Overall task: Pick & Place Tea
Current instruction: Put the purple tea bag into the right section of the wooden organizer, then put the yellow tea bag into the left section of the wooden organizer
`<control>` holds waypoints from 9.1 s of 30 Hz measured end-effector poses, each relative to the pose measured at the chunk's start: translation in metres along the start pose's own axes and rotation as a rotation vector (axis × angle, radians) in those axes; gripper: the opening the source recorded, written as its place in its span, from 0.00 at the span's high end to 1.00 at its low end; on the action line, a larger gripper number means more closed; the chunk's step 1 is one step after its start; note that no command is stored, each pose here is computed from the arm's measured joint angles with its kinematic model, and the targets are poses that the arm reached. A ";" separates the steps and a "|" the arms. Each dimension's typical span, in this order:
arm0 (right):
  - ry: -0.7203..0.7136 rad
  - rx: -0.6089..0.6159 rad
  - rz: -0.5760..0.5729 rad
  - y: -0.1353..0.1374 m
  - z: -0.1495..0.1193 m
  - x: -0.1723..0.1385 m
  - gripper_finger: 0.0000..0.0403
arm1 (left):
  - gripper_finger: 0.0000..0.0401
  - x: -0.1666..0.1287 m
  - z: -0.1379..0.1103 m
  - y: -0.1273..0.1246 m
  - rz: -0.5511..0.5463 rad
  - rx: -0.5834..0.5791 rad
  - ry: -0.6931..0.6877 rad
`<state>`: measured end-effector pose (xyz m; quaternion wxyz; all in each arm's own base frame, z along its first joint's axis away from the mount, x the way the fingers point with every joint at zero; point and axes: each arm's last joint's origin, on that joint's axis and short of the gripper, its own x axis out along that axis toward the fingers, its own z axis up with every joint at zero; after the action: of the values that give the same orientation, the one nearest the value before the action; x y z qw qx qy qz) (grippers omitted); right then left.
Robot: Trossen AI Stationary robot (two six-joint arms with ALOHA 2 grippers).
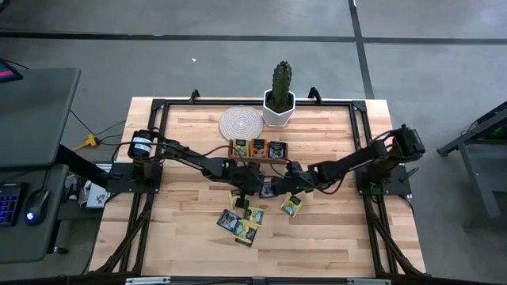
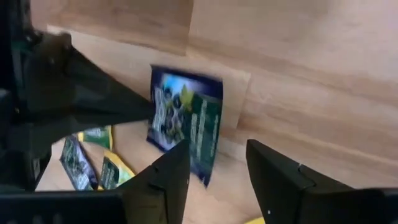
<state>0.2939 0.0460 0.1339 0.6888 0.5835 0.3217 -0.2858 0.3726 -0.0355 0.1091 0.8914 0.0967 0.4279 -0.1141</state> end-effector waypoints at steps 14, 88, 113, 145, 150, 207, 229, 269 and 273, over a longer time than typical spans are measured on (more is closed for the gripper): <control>0.051 0.039 0.016 -0.001 0.011 0.011 0.59 | 1.00 0.009 -0.003 -0.002 -0.029 0.000 -0.017; -0.063 -0.865 -0.122 0.091 0.071 -0.147 1.00 | 0.88 -0.167 -0.013 0.031 0.013 -0.109 -0.399; 0.365 -1.267 -0.311 0.088 0.167 -0.073 1.00 | 0.88 -0.175 -0.010 0.026 -0.087 -0.089 -0.559; 0.349 -1.319 -0.265 0.076 0.184 -0.060 0.95 | 0.88 -0.175 -0.010 0.028 -0.039 -0.156 -0.553; 0.348 -1.318 -0.269 0.076 0.184 -0.060 0.86 | 0.88 -0.174 -0.010 0.028 -0.036 -0.158 -0.553; 0.108 -0.521 -0.154 -0.035 -0.012 -0.111 0.98 | 1.00 0.020 0.123 -0.049 0.107 -0.435 -0.199; 0.146 -0.650 -0.148 -0.035 -0.003 -0.109 0.92 | 1.00 0.052 0.105 -0.051 0.162 -0.610 -0.133; 0.265 -0.319 0.131 -0.089 -0.021 -0.043 0.58 | 1.00 0.078 0.083 -0.058 0.150 -0.508 -0.009; 0.287 -0.305 0.176 -0.086 -0.024 -0.031 0.58 | 1.00 0.078 0.083 -0.058 0.151 -0.509 -0.010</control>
<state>0.2059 0.0564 0.1020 0.7386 0.5329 0.4037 -0.0869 0.4649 -0.1224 0.0941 0.8951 -0.0994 0.4301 0.0634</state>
